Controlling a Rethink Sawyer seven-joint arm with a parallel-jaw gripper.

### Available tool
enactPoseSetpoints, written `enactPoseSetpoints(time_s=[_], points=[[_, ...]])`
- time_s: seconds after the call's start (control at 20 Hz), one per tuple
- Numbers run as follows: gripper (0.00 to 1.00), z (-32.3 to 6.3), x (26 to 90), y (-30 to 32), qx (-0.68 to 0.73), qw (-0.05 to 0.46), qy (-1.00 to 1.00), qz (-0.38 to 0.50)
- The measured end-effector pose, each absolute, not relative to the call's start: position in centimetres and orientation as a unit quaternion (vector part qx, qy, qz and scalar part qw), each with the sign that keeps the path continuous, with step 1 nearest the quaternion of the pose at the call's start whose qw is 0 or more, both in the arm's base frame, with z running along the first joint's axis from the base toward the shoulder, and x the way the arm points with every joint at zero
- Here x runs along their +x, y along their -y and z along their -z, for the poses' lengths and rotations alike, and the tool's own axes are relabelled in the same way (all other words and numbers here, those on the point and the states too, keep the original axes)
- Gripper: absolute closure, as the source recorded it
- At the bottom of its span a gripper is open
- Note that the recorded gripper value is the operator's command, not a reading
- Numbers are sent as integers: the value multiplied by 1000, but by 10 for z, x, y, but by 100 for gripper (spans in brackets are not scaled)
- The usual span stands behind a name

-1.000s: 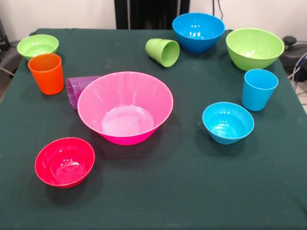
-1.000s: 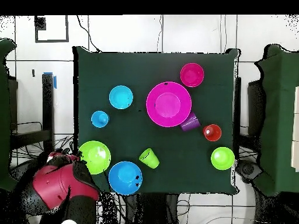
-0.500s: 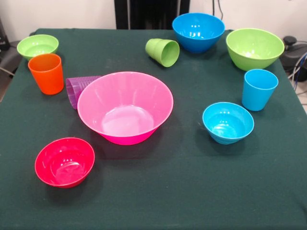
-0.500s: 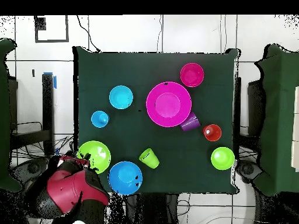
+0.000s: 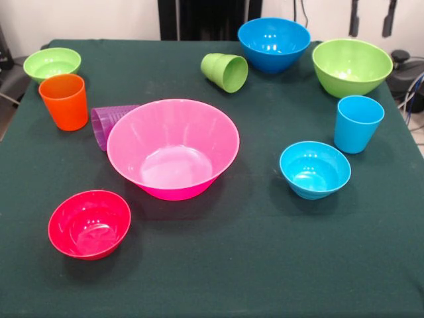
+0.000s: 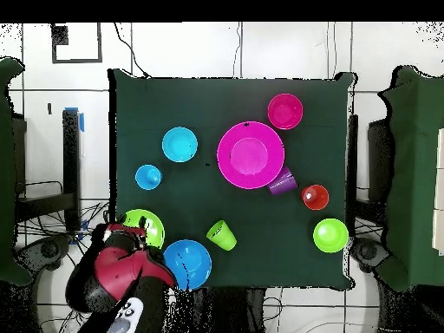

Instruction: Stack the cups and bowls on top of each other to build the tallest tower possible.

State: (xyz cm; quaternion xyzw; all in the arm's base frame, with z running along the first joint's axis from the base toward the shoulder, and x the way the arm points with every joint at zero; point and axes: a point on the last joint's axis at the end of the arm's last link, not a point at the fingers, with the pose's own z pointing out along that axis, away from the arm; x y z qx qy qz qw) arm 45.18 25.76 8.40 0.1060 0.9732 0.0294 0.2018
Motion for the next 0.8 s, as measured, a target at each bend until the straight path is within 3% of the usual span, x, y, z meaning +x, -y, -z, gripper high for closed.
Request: enactPoseSetpoints(time_s=[0.35, 0.8], points=[[0, -36, 438, -233, 106, 193, -975, -7], [0, -12, 437, -216, 93, 182, -979, 9]])
